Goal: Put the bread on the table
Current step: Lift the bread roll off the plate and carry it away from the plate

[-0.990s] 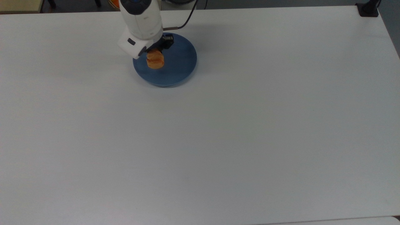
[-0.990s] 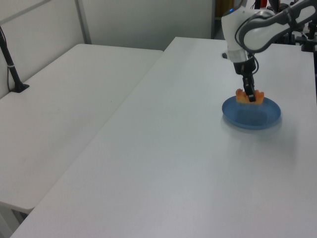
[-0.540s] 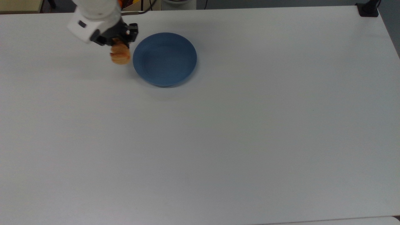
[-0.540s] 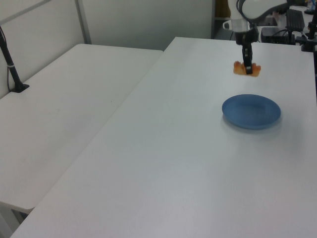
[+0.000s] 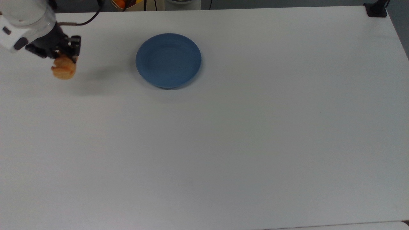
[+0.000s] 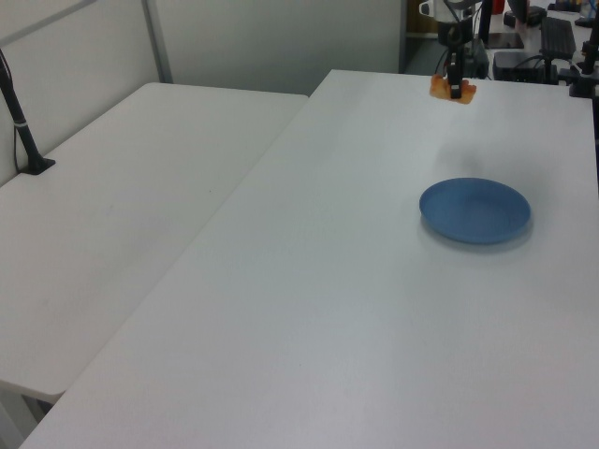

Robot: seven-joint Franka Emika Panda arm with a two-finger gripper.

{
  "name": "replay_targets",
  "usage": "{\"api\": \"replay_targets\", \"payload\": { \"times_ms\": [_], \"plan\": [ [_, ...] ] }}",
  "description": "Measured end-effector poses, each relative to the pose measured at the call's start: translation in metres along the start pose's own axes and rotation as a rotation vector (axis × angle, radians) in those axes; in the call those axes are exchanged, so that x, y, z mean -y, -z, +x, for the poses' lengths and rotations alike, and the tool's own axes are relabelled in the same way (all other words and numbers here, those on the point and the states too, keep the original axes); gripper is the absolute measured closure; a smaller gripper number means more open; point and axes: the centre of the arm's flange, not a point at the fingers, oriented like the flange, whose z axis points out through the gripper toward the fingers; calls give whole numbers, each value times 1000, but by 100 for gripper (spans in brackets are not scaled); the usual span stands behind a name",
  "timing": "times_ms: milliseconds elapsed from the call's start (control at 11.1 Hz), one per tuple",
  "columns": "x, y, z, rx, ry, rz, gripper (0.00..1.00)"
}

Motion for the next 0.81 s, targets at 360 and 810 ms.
{"api": "replay_targets", "payload": {
  "times_ms": [360, 810],
  "plan": [
    [-64, -23, 18, -200, -3, -137, 62],
    [-102, -61, 42, -481, -107, -244, 62]
  ]
}}
